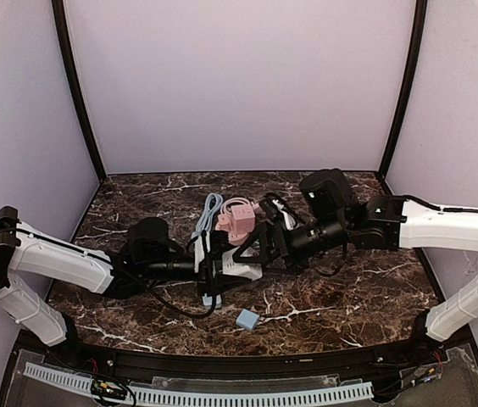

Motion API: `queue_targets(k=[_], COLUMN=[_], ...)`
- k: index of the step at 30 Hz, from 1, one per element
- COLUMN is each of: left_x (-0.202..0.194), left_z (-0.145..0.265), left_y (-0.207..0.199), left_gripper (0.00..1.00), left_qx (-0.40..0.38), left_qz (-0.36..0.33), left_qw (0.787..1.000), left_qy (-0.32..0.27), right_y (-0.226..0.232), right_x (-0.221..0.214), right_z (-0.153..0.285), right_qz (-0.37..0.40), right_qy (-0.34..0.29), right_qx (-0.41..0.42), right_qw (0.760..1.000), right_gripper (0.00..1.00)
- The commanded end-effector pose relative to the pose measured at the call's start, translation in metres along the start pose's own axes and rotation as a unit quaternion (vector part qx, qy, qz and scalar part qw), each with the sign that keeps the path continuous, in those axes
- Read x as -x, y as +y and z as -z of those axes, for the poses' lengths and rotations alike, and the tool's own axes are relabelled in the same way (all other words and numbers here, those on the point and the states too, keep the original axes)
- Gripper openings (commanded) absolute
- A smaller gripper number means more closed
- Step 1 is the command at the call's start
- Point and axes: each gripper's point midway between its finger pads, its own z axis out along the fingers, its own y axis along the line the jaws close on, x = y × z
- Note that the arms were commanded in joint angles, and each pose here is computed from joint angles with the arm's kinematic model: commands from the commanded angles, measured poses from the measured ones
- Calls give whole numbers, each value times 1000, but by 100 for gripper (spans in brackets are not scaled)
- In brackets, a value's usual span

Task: Insert the plug

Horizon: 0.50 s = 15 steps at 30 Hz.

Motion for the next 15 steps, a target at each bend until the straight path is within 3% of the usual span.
queue_targets(k=[1,7,15], left_x=[33,37,33], left_z=[11,18,16], left_y=[4,3,1], left_gripper=[1,1,1], left_qx=[21,25,25], left_qz=[-25,-30,-32], left_qw=[998,997,997], left_qy=[-57,-66,-61], right_y=[20,21,26], right_x=[8,11,15], right_z=[-5,-11,-18], right_qz=[-1,-5,-6], right_qy=[5,7,15], right_qx=[31,29,38], right_qw=[1000,1000,999], right_gripper=[95,93,76])
